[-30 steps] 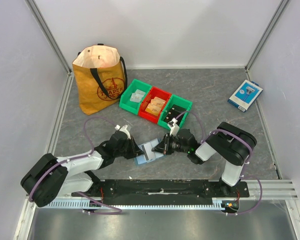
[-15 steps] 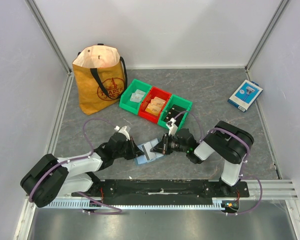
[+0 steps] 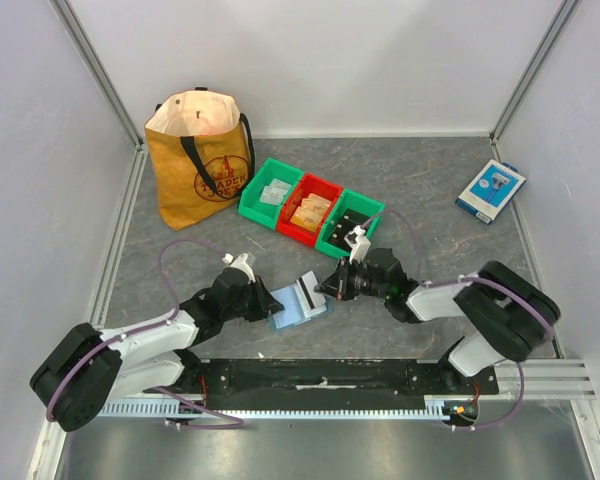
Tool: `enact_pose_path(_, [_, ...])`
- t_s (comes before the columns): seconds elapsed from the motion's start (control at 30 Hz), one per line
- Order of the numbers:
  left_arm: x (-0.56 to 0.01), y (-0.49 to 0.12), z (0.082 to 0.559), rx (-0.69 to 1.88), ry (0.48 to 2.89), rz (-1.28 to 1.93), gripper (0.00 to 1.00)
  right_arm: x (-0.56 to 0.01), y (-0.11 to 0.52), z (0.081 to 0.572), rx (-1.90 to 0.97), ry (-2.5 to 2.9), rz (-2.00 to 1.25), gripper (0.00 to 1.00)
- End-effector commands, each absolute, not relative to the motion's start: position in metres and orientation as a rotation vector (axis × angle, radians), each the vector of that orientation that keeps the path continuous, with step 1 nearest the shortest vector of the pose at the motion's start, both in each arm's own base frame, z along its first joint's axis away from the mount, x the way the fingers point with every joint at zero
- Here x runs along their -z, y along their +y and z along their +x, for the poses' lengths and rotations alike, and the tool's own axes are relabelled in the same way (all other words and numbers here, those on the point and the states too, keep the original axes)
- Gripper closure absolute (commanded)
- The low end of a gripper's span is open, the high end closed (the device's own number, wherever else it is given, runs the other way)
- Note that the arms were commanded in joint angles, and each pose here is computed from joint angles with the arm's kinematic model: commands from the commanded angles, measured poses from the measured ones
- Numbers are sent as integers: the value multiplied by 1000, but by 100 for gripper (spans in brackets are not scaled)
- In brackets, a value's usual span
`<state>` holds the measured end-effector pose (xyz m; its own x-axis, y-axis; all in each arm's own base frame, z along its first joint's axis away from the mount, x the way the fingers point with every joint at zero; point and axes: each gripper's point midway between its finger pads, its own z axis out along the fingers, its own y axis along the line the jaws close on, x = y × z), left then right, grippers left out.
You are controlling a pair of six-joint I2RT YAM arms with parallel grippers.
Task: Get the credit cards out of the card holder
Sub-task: Remove the credit card from the card holder, then place the credit card in the storage box.
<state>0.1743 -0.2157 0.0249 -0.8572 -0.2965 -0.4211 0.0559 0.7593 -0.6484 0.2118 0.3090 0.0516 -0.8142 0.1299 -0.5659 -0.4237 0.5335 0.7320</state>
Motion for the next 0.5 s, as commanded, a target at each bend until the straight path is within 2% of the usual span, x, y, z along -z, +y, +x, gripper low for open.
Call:
enact_pose_path(0.0, [-30,-206,176,874,2435,-240,77,-63,287,224,-1049,2171,-316,100])
enact_pose_path(0.03, [-37,-208,177,892,2417,-246,73,-72,284,226,-1027,2149,-325,100])
enact_pose_path(0.17, [-81,-219,187,1000,2299,-235,43,-110,273,231,-911,2037,-370,100])
enact_pose_path(0.27, [-116,-230,192,1082,2232,-209,30,-132,267,233,-777,1961,-419,100])
enact_pose_path(0.37, [-154,-245,193,1196,2173,-173,21,-150,268,227,-663,1879,-481,99])
enact_pose_path(0.47, [-183,-252,193,1279,2125,-175,20,-160,267,225,-522,1817,-520,99])
